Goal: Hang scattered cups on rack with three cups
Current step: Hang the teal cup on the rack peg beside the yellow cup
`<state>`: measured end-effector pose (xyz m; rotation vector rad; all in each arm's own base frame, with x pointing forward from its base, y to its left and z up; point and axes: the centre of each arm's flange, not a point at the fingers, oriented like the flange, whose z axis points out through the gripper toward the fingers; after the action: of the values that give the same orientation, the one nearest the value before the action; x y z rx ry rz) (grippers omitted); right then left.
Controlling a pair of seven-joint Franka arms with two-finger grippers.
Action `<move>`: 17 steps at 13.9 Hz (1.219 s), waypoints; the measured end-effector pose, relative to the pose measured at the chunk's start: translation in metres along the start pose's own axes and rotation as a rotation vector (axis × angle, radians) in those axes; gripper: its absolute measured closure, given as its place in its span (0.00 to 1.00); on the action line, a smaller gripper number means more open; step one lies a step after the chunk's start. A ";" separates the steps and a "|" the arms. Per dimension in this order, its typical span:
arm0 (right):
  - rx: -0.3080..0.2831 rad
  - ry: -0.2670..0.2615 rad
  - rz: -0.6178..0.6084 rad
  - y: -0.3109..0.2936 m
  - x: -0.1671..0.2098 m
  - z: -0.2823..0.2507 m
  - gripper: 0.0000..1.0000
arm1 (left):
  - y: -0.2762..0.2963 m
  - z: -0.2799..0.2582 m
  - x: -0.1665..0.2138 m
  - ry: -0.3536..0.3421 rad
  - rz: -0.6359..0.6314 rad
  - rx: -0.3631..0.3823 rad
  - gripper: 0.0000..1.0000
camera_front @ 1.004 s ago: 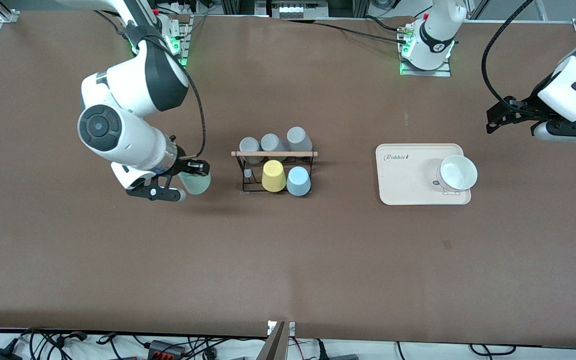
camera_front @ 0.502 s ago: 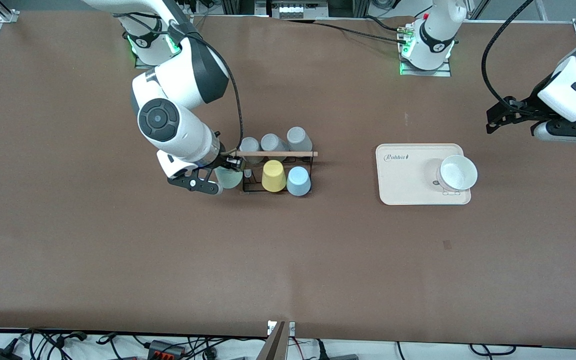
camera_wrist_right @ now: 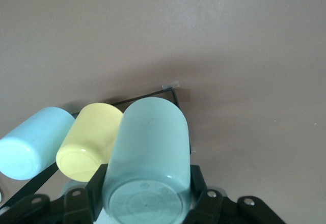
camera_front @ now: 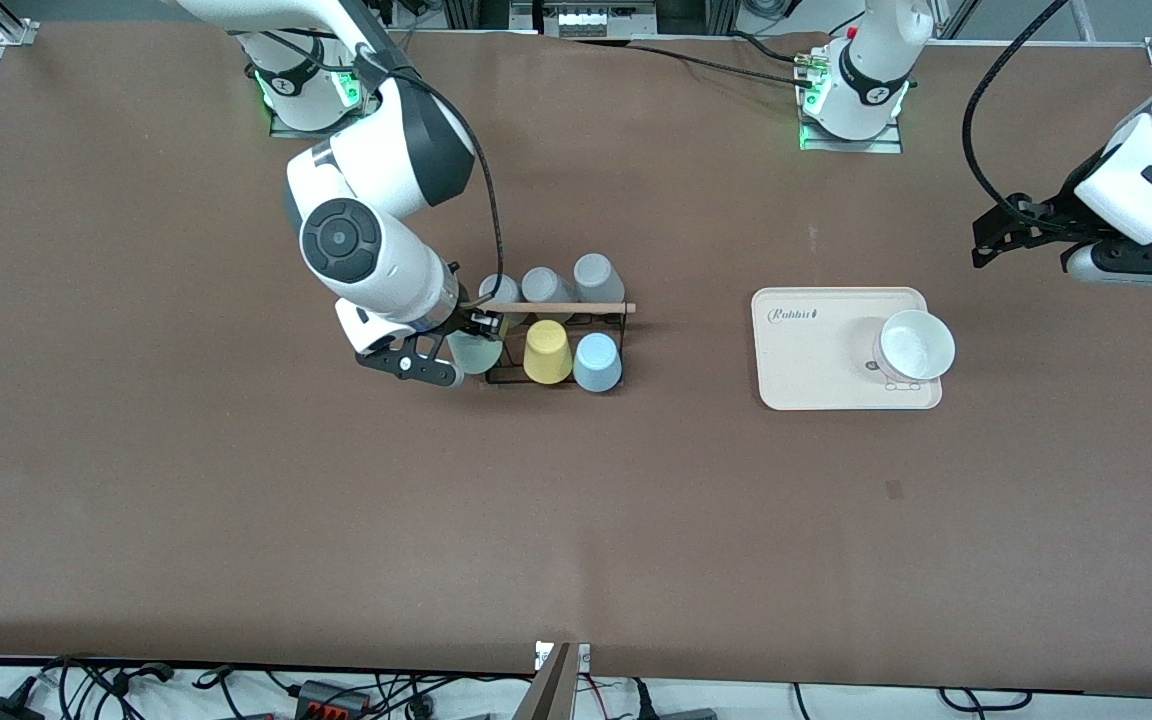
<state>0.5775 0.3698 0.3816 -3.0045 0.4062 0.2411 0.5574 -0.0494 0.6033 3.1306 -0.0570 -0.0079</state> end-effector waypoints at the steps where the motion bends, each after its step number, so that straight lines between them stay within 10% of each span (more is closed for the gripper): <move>1: -0.003 -0.002 0.001 -0.003 -0.003 0.003 0.33 | 0.000 0.000 0.000 0.000 0.000 0.000 0.00; 17: 0.015 -0.028 0.022 -0.018 0.013 0.041 0.33 | 0.001 0.002 0.001 -0.003 0.002 0.000 0.00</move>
<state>0.5887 0.3885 0.3404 -2.9797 0.4364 0.2798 0.5581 -0.0504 0.6016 3.1304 -0.0597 -0.0125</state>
